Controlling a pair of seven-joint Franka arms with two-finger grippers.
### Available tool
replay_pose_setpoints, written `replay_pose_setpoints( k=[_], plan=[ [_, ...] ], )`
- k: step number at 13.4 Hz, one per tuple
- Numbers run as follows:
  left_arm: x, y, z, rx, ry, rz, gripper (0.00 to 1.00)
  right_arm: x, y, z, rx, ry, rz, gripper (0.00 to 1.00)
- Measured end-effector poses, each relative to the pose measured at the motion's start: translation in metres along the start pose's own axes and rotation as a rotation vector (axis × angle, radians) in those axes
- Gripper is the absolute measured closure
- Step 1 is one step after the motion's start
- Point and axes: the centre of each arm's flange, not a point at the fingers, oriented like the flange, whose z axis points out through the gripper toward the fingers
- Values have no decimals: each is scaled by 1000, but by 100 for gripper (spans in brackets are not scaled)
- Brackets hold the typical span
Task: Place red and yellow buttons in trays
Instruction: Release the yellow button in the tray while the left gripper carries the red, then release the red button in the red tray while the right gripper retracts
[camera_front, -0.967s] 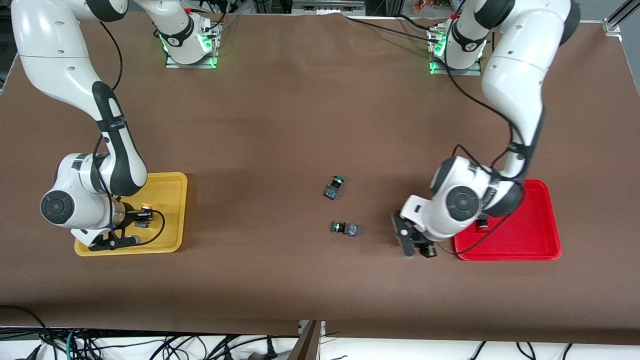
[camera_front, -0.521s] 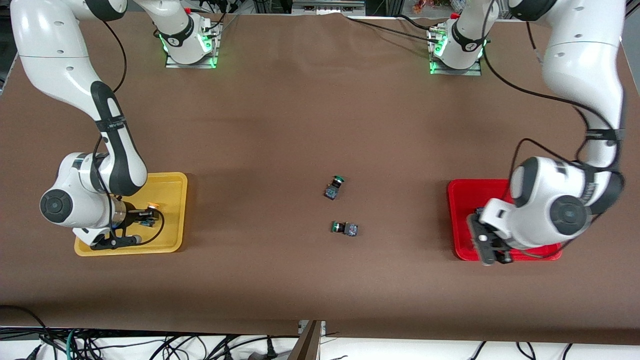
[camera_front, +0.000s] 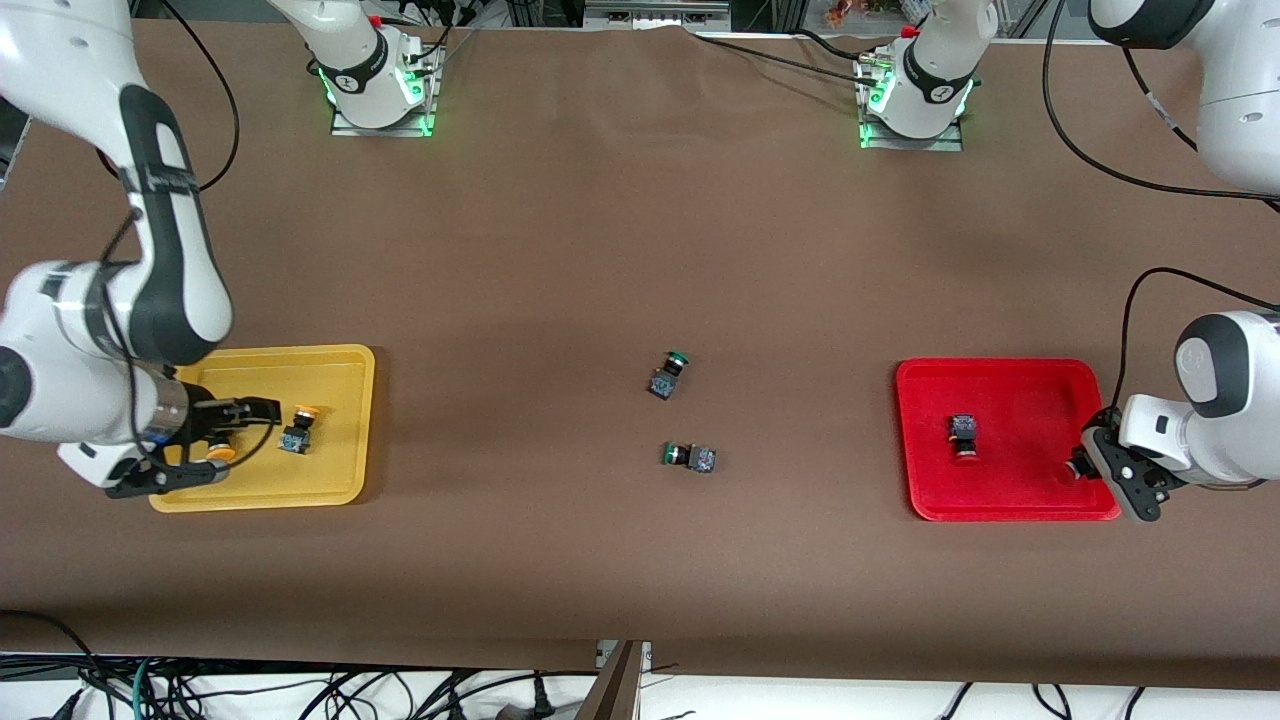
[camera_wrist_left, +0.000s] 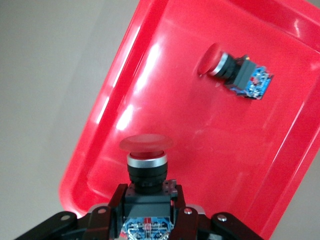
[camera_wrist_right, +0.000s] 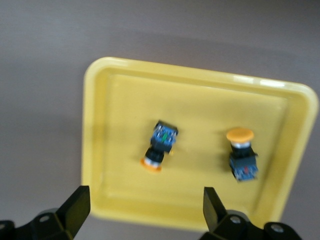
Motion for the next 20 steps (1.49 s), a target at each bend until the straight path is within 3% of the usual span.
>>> replay_pose_setpoints(
  k=[2,7,11,15,18,20],
  plan=[
    [6,9,15,-30,-11,-172,60,-10,-6,-41,5,-29,-6,0],
    [20,36,37,-68,-71,-737,60,-45,-12,-119,13,-63,-4,0],
    [26,45,47,16,-121,-1074,60,-74,-24,-170,5,-34,-14,0],
    [27,50,64,39,-95,-1119,59,-108,-46,-231,-15,42,-40,0],
    [25,48,63,43,-88,-1089,33,-134,-50,-253,-19,64,-39,0],
    [26,47,56,51,-79,-1083,11,-148,-54,-252,-16,46,-42,0]
  ],
)
